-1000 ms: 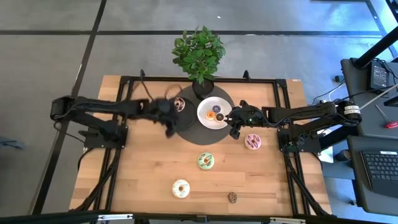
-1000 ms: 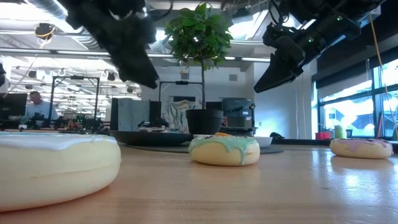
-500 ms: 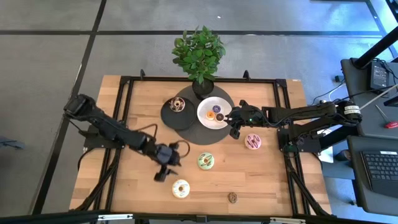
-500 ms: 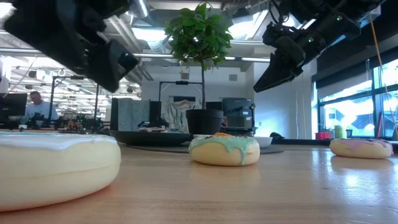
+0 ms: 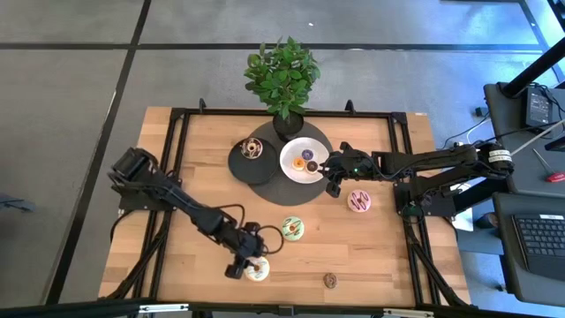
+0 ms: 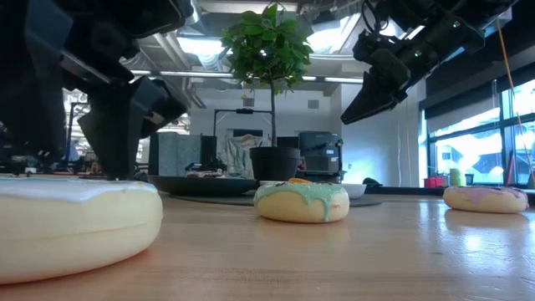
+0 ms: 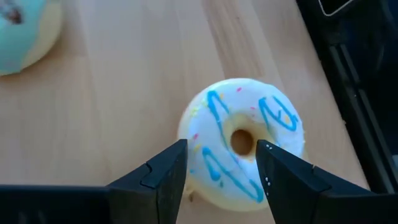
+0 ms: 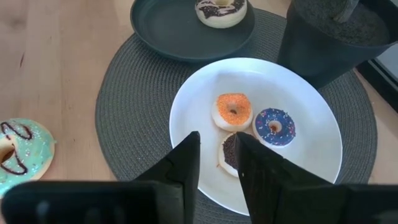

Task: Pick & Place donuts
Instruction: Put the big white donut on the green plate

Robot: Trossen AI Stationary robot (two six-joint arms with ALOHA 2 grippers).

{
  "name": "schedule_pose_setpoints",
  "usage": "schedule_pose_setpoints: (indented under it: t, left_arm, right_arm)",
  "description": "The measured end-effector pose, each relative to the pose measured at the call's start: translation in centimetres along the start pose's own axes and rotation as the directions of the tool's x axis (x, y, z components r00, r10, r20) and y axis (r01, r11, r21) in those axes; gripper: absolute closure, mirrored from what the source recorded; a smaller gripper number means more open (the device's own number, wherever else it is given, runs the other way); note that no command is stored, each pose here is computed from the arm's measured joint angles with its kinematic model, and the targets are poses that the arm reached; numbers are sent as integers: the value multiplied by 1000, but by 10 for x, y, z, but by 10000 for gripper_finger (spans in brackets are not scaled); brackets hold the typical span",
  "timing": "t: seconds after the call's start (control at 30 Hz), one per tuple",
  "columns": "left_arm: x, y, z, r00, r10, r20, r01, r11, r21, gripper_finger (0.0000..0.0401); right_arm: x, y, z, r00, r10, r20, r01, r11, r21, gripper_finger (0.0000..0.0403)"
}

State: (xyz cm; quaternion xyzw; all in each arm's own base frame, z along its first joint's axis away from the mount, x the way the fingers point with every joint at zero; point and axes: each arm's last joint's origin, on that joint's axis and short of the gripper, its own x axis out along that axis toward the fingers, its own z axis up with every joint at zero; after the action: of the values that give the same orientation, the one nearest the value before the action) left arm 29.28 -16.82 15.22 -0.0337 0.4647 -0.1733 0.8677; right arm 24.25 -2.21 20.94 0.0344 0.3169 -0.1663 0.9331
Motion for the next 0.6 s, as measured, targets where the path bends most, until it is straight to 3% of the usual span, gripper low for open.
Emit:
schedule_pose_setpoints:
  t: [0.6]
  left_arm:
    - [9, 0, -2, 999, 19, -26, -21, 998, -54, 217]
  right_arm:
    - [0, 0, -1, 1000, 0, -5, 1, 1000, 14, 298]
